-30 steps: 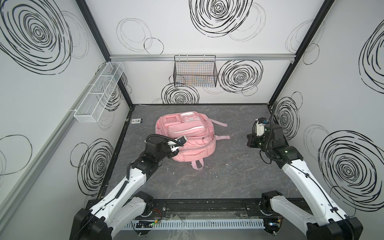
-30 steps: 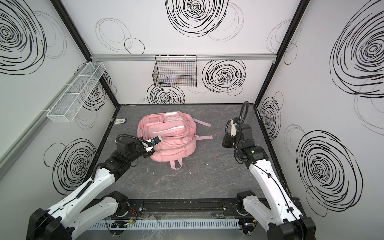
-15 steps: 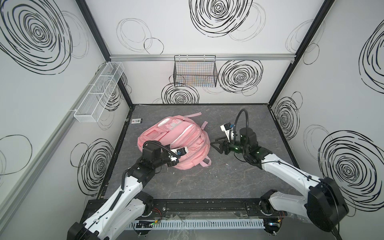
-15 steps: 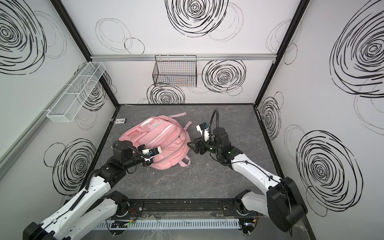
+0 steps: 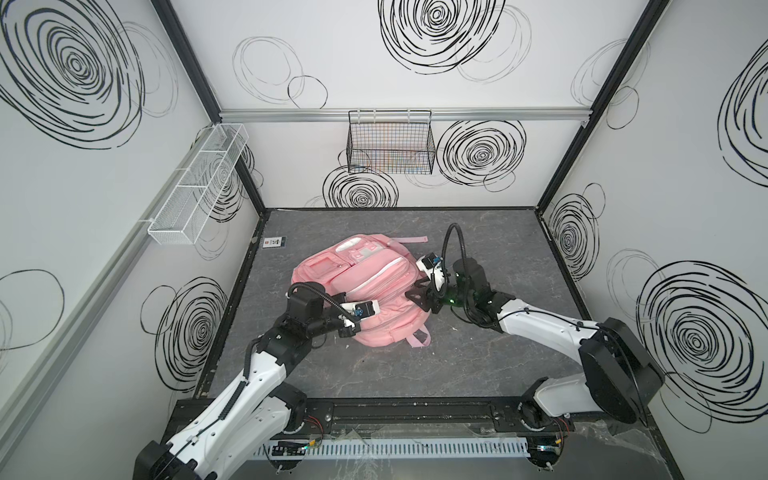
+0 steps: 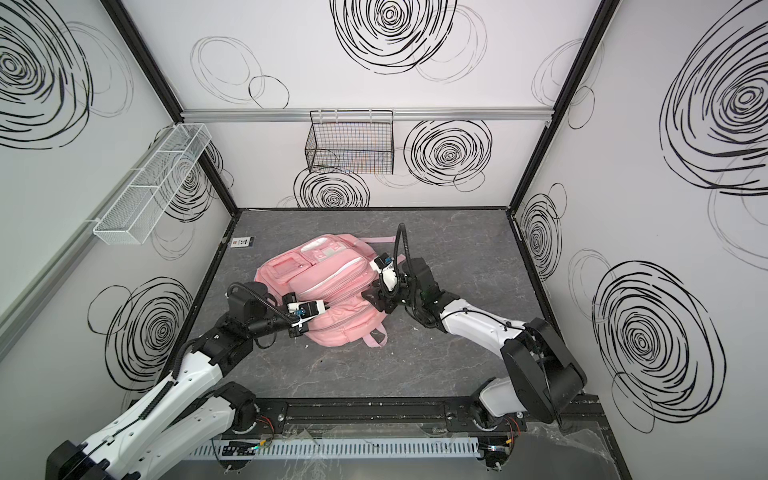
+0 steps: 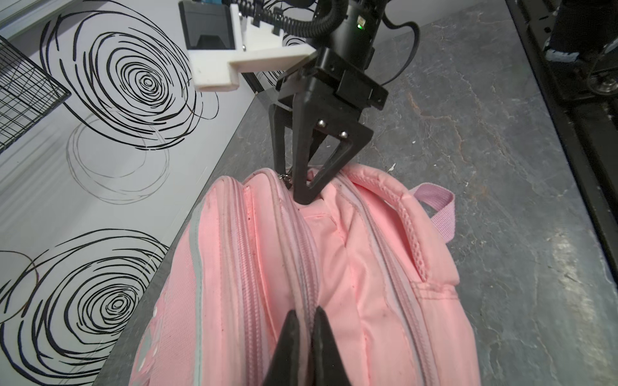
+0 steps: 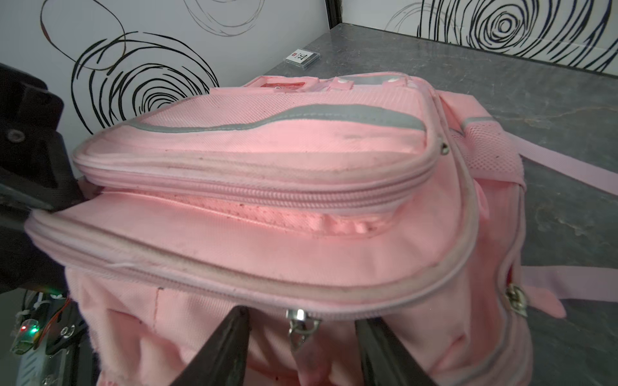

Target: Pack the student bag

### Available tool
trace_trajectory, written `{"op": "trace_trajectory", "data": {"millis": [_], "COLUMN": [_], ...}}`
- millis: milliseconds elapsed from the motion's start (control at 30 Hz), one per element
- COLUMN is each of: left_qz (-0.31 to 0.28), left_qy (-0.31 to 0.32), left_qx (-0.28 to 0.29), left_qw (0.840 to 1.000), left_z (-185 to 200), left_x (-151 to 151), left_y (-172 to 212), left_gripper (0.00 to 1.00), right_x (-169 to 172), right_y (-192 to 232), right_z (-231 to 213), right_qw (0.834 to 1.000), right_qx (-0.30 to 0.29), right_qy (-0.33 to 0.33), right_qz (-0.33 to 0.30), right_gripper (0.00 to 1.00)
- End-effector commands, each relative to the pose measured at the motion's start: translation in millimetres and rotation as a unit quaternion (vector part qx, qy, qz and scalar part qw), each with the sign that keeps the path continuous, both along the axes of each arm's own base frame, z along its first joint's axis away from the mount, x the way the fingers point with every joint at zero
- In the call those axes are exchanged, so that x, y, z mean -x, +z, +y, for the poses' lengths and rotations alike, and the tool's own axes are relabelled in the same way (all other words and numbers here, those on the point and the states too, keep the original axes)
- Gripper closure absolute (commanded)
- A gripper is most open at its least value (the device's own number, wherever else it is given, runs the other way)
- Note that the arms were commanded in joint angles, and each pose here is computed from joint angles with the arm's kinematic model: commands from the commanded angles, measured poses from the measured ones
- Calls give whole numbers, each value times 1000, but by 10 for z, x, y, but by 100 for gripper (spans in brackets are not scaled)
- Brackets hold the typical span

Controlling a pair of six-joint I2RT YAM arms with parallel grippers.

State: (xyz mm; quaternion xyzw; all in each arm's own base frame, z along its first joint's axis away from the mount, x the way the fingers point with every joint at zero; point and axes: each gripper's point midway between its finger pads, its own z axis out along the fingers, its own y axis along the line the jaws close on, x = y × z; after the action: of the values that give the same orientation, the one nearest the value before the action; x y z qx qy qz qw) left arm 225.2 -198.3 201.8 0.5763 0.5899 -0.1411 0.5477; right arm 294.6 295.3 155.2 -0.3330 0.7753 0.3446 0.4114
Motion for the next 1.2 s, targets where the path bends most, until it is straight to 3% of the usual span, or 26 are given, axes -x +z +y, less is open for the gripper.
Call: {"op": "trace_trajectory", "data": {"millis": [0,100,167,267,400,467,533,567,700,833,967,1167], "left_qz": [-107,-105,-109,-127,-184,-176,-145,-128,-71,-2,47,62], "left_qy": [-80,-83,-78,-37,117,154,108,77,14,-44,-46,-34], "left_qx": [78,80,79,57,8,-14,-42,-44,-8,-42,-69,-88], "left_qw": [988,988,988,990,976,972,983,988,997,998,995,994], "left_z": [-200,-202,-191,-99,272,351,214,101,-338,-627,-634,-571], "left_x": [171,187,175,56,-369,-468,-337,-226,49,221,241,191], "left_y": [679,682,685,662,718,762,759,789,957,648,356,127], "left_gripper": [100,100,100,100,100,37,20,18,25,35,40,46], "right_x": [-144,-131,-126,-141,-106,-9,123,180,394,512,595,759], "right_y": [-2,33,73,166,296,333,348,345,468,725,869,1044], "right_z": [10,45,51,2,-73,-24,60,93,218,268,257,281], "right_qw": [999,999,998,998,999,999,999,998,994,991,987,982], "right_qx": [18,8,2,9,22,28,34,35,0,-44,-63,-95], "right_qy": [-6,4,5,-6,-28,-27,-11,-10,8,4,5,33], "right_qz": [-44,-51,-55,-55,-25,6,38,56,106,129,147,159], "right_gripper": [51,65,81,100,100,100,100,100,100,100,100,100]}}
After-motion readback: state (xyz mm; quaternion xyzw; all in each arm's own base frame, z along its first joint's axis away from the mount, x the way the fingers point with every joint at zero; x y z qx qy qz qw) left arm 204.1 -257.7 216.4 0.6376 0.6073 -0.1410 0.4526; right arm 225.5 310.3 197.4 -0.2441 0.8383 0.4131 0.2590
